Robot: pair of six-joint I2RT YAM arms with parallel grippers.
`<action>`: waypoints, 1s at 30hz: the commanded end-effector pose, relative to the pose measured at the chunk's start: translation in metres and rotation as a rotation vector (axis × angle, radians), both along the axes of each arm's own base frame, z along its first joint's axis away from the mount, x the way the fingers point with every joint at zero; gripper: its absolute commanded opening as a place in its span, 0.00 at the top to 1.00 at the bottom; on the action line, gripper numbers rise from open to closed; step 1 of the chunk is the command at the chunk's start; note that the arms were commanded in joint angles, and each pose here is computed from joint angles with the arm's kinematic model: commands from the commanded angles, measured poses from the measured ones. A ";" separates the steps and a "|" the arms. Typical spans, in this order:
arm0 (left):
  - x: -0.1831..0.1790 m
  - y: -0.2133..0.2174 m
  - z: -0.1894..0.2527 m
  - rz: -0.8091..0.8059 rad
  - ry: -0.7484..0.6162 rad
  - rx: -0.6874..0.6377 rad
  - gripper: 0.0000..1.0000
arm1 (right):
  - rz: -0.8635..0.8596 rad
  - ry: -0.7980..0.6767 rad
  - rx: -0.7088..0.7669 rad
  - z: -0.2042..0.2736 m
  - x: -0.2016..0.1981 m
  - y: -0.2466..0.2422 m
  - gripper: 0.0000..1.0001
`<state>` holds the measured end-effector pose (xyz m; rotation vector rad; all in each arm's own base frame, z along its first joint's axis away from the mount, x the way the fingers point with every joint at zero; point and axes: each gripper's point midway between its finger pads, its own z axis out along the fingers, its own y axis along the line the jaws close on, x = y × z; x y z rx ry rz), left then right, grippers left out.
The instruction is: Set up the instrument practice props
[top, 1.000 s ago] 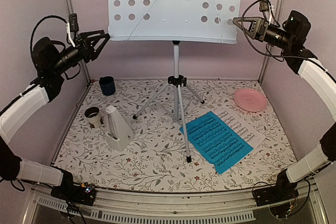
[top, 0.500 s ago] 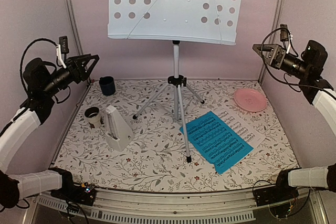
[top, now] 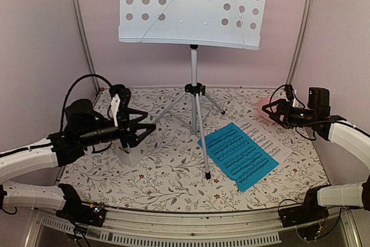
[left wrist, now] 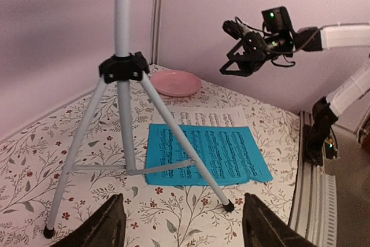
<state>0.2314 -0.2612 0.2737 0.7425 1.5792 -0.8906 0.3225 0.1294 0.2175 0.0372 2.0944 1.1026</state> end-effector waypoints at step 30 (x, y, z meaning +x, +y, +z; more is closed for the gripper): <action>-0.105 -0.290 -0.211 -0.481 -0.591 0.768 0.32 | -0.056 0.034 0.049 -0.033 0.011 -0.013 0.20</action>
